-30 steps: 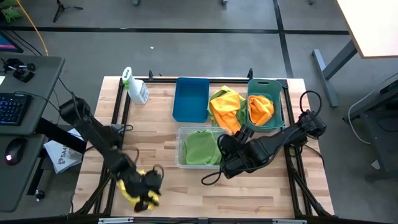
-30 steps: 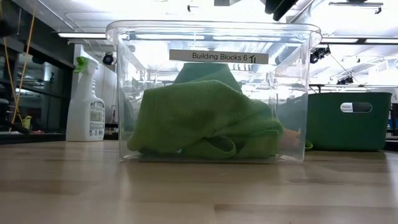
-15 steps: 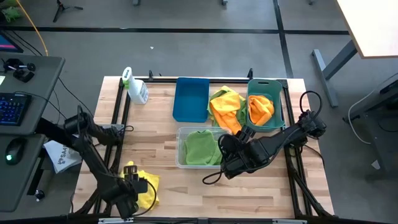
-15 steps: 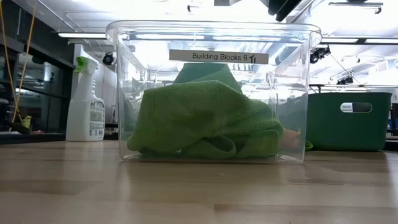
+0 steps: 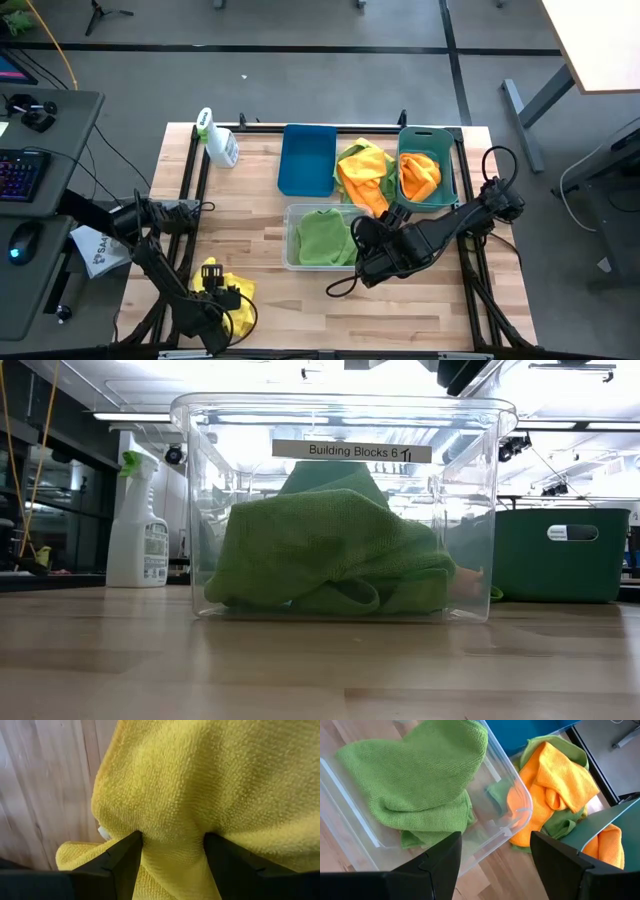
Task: Sort microfiber towel by color & place in baskets
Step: Put the bottom yellow towel into the blue bin
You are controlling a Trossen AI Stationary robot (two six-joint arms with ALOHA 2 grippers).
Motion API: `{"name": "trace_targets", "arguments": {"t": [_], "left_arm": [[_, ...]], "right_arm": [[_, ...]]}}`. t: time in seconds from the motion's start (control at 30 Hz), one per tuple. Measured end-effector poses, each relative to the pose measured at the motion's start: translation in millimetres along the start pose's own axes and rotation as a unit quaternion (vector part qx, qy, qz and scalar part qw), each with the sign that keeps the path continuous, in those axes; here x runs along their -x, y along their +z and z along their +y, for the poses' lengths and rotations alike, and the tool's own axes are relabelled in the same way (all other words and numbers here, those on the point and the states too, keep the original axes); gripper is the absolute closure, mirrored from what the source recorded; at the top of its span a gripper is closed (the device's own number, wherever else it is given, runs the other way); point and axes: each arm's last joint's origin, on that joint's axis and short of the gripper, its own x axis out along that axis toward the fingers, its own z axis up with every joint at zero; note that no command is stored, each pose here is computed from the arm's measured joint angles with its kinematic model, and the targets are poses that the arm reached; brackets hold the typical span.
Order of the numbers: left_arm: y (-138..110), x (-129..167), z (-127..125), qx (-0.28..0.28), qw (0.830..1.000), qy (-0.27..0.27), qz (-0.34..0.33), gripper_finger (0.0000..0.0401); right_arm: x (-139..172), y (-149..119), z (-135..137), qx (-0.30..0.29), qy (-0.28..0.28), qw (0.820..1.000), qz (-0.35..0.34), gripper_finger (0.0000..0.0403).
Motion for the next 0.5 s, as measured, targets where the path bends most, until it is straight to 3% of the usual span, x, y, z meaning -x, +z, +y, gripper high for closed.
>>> {"name": "trace_targets", "arguments": {"t": [0.37, 0.5], "left_arm": [[12.9, -0.1, 9.0, 0.074, 0.997, 0.014, -0.030, 0.0196], [26.8, -2.5, 16.9, 0.103, 0.994, 0.013, -0.030, 0.0256]], "right_arm": [[6.0, -2.9, -2.4, -0.001, -0.004, 1.000, -0.012, 0.0171], [13.5, -8.7, -2.7, 0.004, -0.003, 1.000, -0.020, 0.0171]]}}
